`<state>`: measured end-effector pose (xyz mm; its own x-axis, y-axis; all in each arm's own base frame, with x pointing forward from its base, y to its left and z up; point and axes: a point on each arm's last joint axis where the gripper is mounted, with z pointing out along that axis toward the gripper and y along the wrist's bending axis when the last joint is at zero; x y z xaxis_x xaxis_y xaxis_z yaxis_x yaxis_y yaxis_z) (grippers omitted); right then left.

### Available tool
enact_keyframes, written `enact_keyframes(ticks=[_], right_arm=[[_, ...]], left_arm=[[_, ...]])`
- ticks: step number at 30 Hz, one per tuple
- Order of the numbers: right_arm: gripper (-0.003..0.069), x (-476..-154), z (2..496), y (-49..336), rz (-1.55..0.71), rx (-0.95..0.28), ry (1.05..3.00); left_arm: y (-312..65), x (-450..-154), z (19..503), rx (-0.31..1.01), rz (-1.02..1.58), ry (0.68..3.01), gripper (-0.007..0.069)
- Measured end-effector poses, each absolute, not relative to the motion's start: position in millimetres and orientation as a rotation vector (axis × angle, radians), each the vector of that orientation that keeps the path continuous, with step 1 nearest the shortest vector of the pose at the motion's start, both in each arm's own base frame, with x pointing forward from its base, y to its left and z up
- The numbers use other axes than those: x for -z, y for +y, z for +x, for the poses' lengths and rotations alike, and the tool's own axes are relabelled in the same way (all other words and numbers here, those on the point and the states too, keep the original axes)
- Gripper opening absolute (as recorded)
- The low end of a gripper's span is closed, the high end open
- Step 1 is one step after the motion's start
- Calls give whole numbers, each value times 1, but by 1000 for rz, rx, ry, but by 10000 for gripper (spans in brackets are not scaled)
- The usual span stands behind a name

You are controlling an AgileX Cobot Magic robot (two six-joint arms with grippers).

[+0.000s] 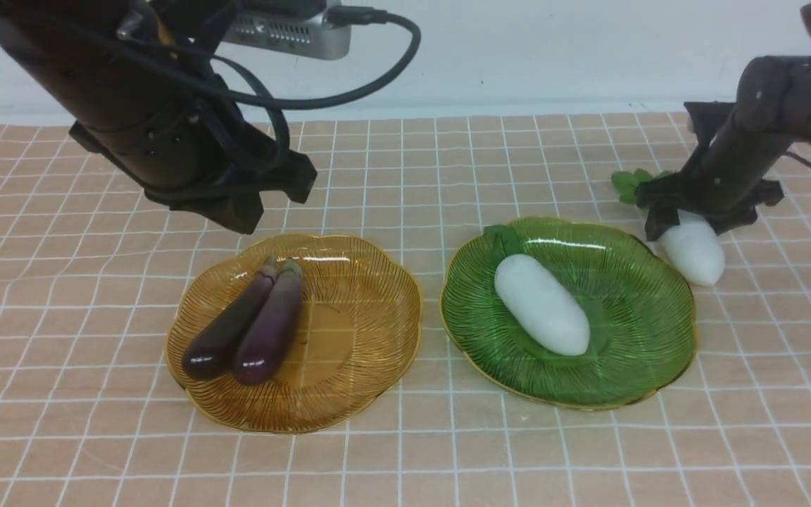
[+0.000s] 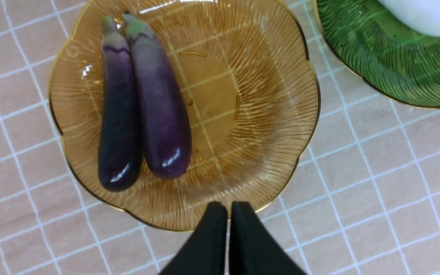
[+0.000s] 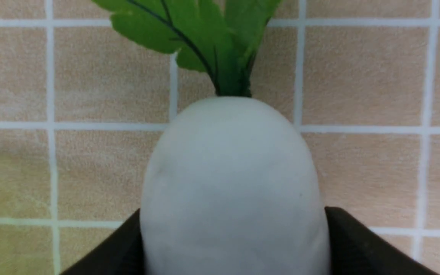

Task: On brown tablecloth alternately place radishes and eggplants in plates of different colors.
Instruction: 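Place the white radish on the plate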

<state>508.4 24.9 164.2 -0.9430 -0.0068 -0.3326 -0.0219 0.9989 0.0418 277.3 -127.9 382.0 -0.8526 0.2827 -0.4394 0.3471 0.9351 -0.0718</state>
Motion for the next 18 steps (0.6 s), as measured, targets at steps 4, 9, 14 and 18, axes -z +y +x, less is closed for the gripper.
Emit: enact_keyframes(ticks=[4, 9, 14, 18], right_arm=[[493, -216, 508, 27, -13, -92, 2774], [493, -288, 486, 48, 12, -292, 2647], [493, -263, 462, 81, -68, -333, 2778], [493, -214, 443, 101, -126, -317, 2953]], left_arm=[[-123, -390, 269, 201, 450, 2632, -4], [-114, -410, 251, 211, 440, 2563, -4], [-103, -433, 225, 234, 427, 2478, -4], [-94, -449, 205, 248, 417, 2413, -4]])
